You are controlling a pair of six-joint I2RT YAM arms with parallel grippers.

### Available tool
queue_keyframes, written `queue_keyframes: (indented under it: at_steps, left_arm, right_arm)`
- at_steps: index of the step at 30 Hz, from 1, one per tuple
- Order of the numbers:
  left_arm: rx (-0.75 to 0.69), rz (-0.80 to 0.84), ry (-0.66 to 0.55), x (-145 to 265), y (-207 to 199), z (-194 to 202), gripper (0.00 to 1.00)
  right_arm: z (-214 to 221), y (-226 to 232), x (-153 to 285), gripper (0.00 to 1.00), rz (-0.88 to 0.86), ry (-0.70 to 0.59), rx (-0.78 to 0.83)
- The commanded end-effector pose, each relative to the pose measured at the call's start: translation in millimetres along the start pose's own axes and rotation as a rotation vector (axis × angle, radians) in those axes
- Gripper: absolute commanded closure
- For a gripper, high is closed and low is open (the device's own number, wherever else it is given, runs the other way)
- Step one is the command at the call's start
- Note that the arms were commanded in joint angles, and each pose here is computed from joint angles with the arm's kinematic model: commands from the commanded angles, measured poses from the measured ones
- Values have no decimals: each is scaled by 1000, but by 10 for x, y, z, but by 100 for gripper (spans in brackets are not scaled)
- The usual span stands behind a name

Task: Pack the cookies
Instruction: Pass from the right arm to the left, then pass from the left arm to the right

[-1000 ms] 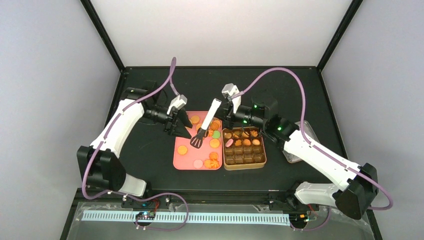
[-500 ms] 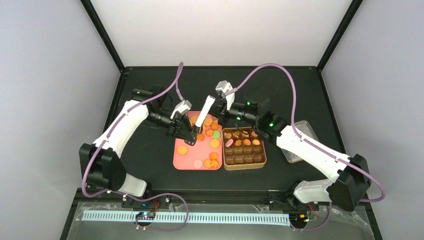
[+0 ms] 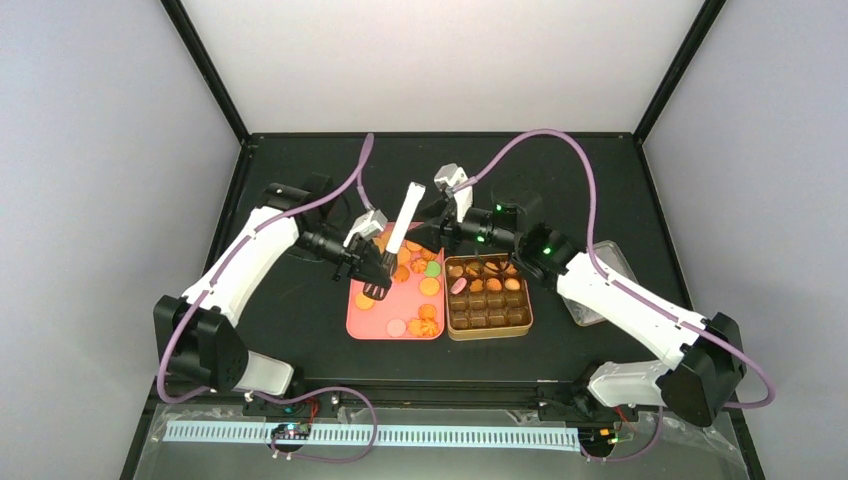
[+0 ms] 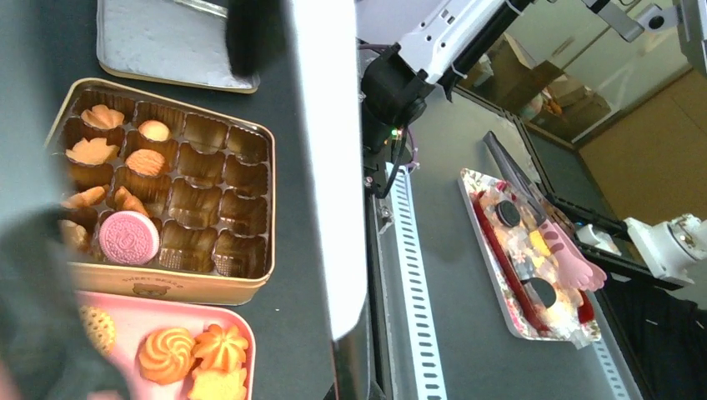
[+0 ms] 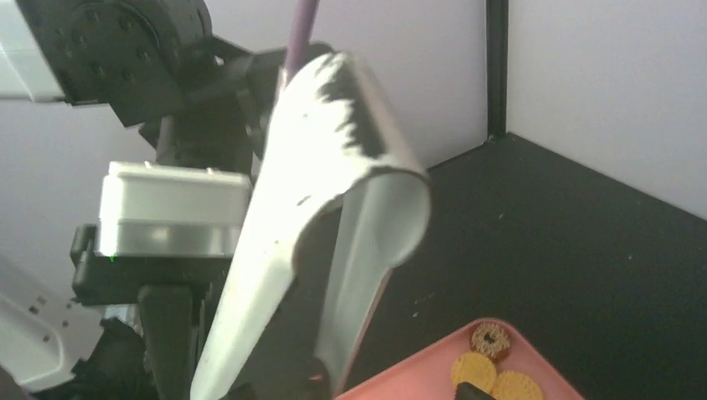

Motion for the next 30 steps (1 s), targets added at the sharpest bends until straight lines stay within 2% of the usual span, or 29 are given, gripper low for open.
queue_keyframes:
  at_steps: [1,5,7,12,17,23,26,30]
  left_arm:
    - [-30,-9,-22,69,-183,-98,98]
    - [-58,-19,-49,80,-232,-133,98]
    - [-54,-24,-48,59,-206,-139,99]
    - [-62,-16,-7,-17,-189,-85,98]
    - [-95,-13,14,-20,-246,-50,98]
    - [-113,16,13,-30,-288,-31,98]
    - [-109,18,21,-32,-276,-30,98]
    - [-100,0,32,-37,-241,-27,98]
  right_arm:
    - [-29,153,178,27,-99,46,24]
    - [1,177,313,10,-226,4,19]
    - [-31,139,237,2,-292,10,-3]
    - [-103,33,-72,1,-378,90,-67]
    - [-175,36,-163,14,-447,94,-100]
    - [-188,55,-157,39,-480,77,-116]
    - [-190,61,-164,46,-509,70,-125]
    - [-176,62,-176,62,-527,83,-130]
Point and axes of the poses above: each gripper's point midway between its finger pads, its own x axis back along the fingers, its own y axis along the line the jaws close on, z = x × y, the point moved 10 cm from there along x, back along the fingers
